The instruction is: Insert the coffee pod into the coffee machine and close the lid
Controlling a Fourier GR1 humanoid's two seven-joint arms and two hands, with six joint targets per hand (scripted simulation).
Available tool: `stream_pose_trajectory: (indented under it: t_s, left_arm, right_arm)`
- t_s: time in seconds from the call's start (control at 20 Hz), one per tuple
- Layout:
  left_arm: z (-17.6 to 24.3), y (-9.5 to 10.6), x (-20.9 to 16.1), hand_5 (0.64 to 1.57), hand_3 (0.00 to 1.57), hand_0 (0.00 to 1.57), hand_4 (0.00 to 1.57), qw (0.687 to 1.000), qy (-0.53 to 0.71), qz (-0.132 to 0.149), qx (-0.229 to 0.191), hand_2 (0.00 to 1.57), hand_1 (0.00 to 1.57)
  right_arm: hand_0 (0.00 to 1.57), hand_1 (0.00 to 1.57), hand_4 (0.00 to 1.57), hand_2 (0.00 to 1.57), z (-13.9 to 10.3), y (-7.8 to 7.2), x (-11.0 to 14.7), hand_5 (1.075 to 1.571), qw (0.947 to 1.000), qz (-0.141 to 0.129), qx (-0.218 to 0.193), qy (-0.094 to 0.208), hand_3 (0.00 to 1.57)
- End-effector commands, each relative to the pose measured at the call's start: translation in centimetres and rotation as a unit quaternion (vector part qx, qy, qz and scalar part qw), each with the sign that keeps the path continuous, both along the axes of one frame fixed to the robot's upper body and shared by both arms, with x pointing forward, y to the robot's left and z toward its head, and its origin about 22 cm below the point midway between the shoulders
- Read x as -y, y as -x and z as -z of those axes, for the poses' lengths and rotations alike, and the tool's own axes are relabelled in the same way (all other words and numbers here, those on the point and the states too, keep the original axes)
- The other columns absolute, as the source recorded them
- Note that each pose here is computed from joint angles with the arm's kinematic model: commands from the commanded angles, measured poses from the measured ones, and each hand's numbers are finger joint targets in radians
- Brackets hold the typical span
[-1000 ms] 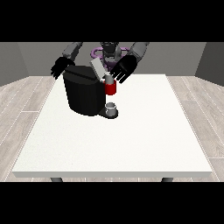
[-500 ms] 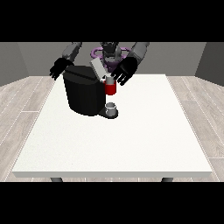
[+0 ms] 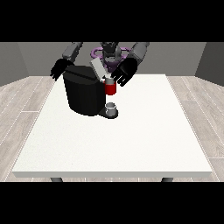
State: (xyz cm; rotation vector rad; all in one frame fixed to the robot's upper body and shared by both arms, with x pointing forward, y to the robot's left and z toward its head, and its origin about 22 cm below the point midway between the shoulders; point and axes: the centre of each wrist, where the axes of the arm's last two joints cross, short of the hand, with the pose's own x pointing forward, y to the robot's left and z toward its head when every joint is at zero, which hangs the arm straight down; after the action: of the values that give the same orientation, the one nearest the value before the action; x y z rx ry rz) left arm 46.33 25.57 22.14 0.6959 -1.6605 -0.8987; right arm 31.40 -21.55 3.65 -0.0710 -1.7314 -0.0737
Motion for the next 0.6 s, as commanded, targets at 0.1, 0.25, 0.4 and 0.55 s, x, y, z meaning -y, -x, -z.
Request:
stream_pose_trajectory:
  t_s: [0.1,0.25,0.4,0.55]
  left_arm:
    - [1.3,0.0,1.3,1.571,1.00,1.13,0.46,1.000,-0.007,0.014,-0.002,1.17,1.13]
    - [-0.6,-0.1,1.8,1.571,0.96,1.09,0.40,0.999,-0.023,0.027,0.008,1.13,1.09]
    - [0.0,-0.1,1.6,1.571,0.95,1.05,0.37,0.999,-0.029,0.013,0.008,1.12,1.05]
    - [0.0,0.1,-0.5,1.571,0.97,1.07,0.36,0.999,-0.032,-0.007,0.018,1.12,1.07]
  right_arm:
    - [0.00,0.00,0.40,0.00,0.1,-0.2,0.4,1.571,0.9996,0.014,-0.023,-0.002,0.00]
    - [0.00,0.00,0.40,0.00,0.8,-0.4,-1.4,1.571,0.9997,0.021,0.000,-0.009,0.00]
    - [0.00,0.00,0.44,0.00,0.7,-0.6,-0.1,1.571,0.9997,0.023,0.004,-0.003,0.00]
    - [0.00,0.00,0.48,0.00,0.9,0.6,-1.4,1.571,0.9999,-0.001,0.016,0.000,0.00]
